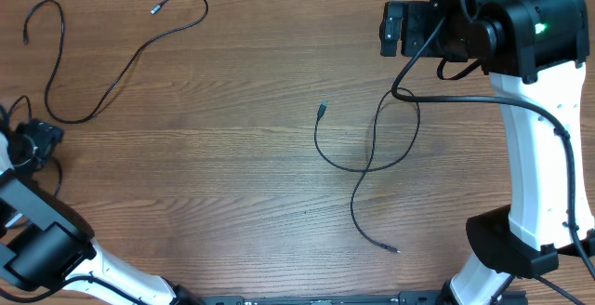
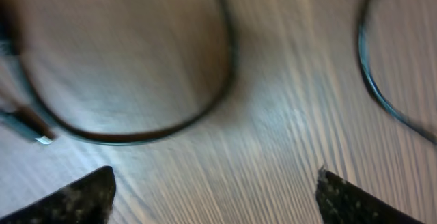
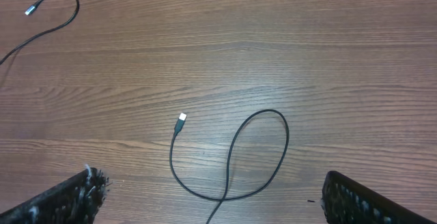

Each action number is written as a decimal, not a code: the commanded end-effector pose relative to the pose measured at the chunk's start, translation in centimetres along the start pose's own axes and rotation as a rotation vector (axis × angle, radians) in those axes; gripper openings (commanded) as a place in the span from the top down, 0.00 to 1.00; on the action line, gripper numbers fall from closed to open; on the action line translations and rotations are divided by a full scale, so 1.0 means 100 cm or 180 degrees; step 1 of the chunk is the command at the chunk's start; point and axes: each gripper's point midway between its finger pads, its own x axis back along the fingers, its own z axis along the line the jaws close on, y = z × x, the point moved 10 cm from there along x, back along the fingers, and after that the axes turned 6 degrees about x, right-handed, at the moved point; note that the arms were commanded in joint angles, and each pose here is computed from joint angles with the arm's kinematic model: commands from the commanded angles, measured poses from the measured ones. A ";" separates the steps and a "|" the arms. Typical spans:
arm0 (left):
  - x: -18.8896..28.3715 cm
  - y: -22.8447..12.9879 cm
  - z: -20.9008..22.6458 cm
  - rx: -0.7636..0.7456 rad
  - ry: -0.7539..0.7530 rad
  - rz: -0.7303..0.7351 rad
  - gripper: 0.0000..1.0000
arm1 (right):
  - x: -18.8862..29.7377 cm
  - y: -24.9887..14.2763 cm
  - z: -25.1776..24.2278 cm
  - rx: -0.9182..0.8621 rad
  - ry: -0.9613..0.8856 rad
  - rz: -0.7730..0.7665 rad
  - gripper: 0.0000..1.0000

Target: Untangle cables

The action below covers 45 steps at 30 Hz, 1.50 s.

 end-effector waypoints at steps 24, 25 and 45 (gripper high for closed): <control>-0.061 -0.031 0.030 -0.0517 0.0392 -0.0162 0.91 | 0.005 -0.001 -0.002 -0.0010 -0.0018 -0.0041 0.00; -0.061 -0.029 0.033 -0.0488 0.0411 -0.0178 0.92 | 0.005 -0.001 -0.002 -0.0010 -0.0018 -0.0041 0.00; -0.018 0.025 0.057 -0.0296 0.0295 -0.0416 0.96 | 0.005 -0.001 -0.002 -0.0010 -0.0019 -0.0042 0.00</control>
